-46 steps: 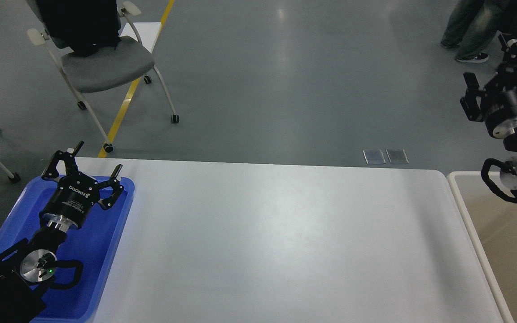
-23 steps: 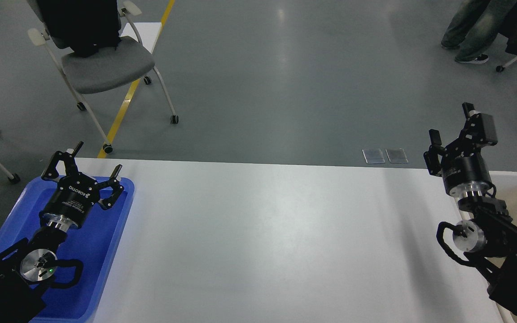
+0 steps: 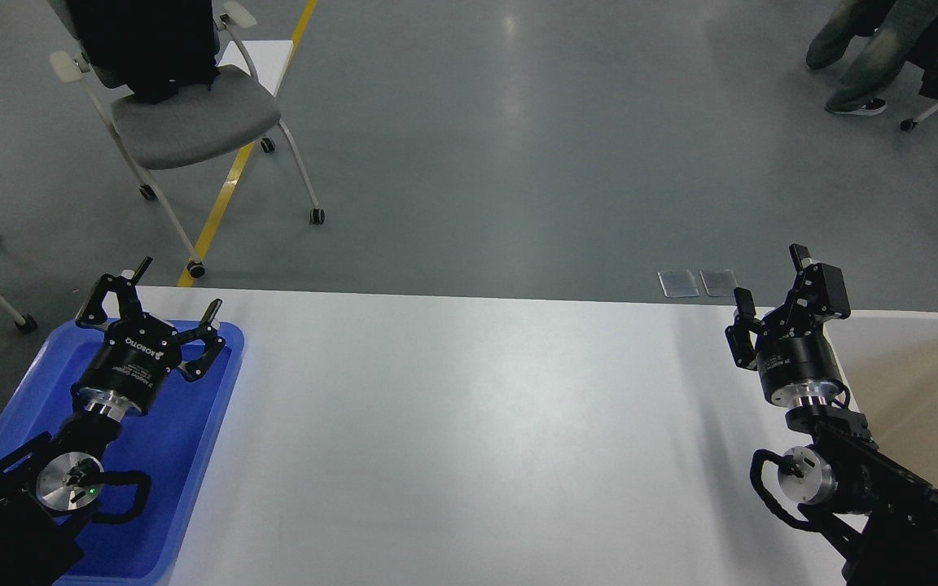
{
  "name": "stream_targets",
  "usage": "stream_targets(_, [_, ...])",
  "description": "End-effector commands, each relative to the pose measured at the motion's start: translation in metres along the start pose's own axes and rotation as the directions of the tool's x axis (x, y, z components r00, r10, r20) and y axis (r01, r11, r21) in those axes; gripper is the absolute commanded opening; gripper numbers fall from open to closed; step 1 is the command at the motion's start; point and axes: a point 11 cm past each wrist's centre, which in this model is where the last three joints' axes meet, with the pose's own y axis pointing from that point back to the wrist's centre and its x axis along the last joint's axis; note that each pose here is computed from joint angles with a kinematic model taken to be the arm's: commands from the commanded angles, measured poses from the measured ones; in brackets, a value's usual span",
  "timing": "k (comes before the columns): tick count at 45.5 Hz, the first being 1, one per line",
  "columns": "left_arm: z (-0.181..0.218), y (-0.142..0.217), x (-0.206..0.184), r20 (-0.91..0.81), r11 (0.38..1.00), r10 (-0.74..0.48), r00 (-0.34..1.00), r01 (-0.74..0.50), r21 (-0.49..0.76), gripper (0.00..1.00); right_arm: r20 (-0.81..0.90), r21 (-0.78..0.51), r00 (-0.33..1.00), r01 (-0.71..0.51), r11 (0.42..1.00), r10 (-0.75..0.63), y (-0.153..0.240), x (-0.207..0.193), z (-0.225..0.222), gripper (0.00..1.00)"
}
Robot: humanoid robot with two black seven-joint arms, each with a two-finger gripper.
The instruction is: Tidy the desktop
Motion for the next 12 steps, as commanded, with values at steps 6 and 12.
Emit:
stream_targets(6, [-0.0001,0.0,0.0,0.0,1.0,0.0,1.0,0.0,0.0,0.99,0.006,-0.004,1.0,-0.006,1.0,0.006,0.0029,-0.001,0.0035,1.0])
stream_targets(12, [-0.0001,0.0,0.0,0.0,1.0,0.0,1.0,0.0,0.0,0.99,0.004,-0.002,1.0,-0.012,1.0,0.012,0.0023,-0.0002,0.0027,1.0])
